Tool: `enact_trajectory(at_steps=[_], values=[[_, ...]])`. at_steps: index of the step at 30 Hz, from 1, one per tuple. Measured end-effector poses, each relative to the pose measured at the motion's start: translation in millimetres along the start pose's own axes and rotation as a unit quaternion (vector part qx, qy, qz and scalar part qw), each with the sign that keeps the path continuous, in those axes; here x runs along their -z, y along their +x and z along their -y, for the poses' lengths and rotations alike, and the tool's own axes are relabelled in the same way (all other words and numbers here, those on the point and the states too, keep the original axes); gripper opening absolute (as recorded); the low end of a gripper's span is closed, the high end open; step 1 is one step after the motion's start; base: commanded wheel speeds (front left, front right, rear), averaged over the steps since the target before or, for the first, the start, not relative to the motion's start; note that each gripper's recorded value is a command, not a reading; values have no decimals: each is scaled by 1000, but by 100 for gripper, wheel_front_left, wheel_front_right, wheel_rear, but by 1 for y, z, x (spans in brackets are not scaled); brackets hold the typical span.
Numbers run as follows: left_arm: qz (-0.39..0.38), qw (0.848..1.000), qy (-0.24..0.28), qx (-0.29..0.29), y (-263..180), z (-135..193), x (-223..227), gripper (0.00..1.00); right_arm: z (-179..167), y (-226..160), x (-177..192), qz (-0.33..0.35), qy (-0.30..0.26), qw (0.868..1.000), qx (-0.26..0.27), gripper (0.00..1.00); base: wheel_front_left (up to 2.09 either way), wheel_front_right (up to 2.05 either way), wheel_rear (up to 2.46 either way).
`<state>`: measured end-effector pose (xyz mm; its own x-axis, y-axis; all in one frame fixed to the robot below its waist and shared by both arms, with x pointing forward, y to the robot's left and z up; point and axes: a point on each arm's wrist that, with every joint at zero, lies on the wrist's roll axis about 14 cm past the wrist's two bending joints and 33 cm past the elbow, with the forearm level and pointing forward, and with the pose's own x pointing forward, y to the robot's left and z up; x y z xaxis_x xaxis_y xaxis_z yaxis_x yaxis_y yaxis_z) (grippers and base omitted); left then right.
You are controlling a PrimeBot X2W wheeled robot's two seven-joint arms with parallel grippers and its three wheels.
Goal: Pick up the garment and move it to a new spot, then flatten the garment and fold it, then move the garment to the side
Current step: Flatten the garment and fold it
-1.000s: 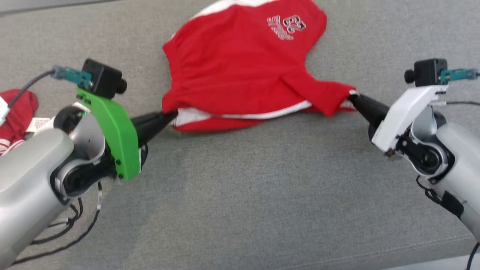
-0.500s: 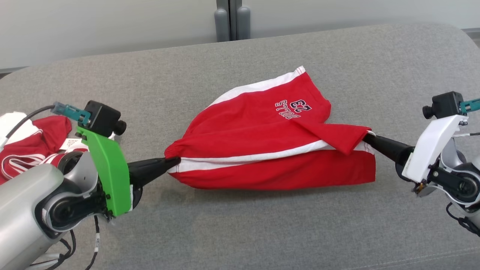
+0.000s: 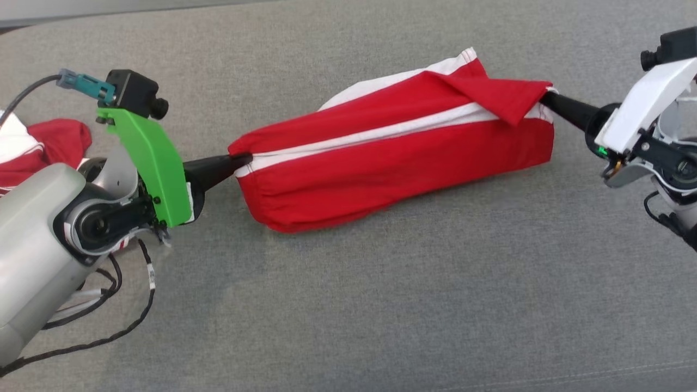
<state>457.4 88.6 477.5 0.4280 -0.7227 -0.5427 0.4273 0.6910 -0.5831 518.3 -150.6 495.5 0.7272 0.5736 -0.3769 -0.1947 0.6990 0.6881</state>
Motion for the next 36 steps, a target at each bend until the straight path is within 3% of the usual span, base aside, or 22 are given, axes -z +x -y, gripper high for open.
enact_trajectory(at_steps=[15, 16, 17, 18, 19, 20, 25, 31, 36], values=[[-13, 999, -47, -21, 51, -44, -7, 0, 57, 69, 6, -57, 95, 992, 54, 0, 0, 0, 0], [-15, 998, -51, -25, 52, -48, -6, 0, 61, 72, 10, -65, 96, 991, 60, 32, 0, 0, 0], [-18, 998, -54, -28, 53, -51, -4, 0, 62, 75, 13, -70, 97, 991, 62, 44, 0, 0, 0], [-19, 998, -55, -31, 54, -54, -3, 15, 63, 78, 15, -72, 98, 991, 64, 100, 0, 0, 0], [-17, 998, -58, -36, 55, -57, -3, 42, 62, 80, 14, -71, 99, 990, 64, 100, 0, 0, 0], [-16, 997, -58, -39, 56, -59, -3, 100, 63, 82, 12, -65, 100, 991, 65, 100, 0, 0, 0], [-8, 997, -58, -43, 54, -59, -6, 100, 69, 81, 0, -24, 103, 991, 84, 100, 0, 0, 0], [23, 998, -37, -39, 41, -47, -16, 100, 49, 75, -13, 27, 97, 993, 66, 100, 0, 0, 0], [75, 996, 23, -51, 20, -38, -29, 100, 29, 57, -27, 92, 57, 993, 49, 100, 0, 0, 0]])
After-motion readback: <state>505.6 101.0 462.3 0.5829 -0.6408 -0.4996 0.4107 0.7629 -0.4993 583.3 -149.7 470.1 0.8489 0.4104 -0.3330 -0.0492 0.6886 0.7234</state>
